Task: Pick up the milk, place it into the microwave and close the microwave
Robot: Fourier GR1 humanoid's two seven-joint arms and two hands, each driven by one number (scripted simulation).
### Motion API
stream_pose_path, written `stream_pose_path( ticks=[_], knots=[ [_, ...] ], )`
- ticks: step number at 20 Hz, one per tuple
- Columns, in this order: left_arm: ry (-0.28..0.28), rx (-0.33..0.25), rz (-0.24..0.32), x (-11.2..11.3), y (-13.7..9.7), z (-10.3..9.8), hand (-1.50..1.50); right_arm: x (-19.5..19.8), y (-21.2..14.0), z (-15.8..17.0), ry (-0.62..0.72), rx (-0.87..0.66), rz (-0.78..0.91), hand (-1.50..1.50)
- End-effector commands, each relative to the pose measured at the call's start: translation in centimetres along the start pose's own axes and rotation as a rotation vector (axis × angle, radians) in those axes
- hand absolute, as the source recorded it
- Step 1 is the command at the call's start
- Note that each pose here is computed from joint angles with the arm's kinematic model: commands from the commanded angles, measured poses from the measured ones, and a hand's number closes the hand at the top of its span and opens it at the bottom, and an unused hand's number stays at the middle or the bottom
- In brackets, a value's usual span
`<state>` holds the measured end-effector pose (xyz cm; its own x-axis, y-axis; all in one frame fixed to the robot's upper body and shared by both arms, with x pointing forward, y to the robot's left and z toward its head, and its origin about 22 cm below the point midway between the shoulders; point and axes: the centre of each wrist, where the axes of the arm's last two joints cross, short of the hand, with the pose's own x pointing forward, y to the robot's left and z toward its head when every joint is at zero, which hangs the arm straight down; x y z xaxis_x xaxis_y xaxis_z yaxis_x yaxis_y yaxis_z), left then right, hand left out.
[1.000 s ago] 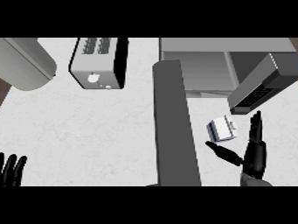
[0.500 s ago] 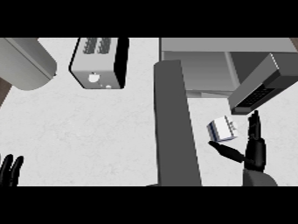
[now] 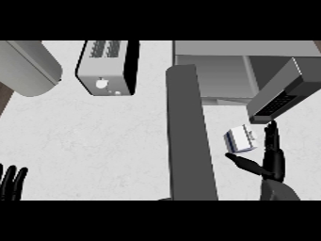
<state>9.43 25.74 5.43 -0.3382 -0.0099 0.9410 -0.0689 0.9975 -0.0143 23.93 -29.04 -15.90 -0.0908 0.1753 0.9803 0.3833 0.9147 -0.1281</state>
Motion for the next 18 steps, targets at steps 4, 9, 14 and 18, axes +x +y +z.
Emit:
stream_pose_path(
  ticks=[4,9,14,18],
  knots=[
    [0.007,0.000,0.008,-1.0,1.9,-0.8,-1.50,-0.6,-0.3,-0.1,-0.067,-0.006,-0.039,-1.50],
    [-0.002,-0.006,0.007,-1.8,0.2,-0.5,-1.50,-0.4,0.3,-0.1,-0.085,-0.008,-0.197,1.50],
    [0.001,-0.017,0.012,0.0,0.3,0.3,-1.50,-0.2,2.4,0.1,-0.142,-0.022,-0.282,1.50],
    [-0.008,-0.008,0.004,-1.8,0.9,-0.6,-1.50,-0.2,4.7,1.3,-0.138,0.005,-0.335,1.50]
  ],
)
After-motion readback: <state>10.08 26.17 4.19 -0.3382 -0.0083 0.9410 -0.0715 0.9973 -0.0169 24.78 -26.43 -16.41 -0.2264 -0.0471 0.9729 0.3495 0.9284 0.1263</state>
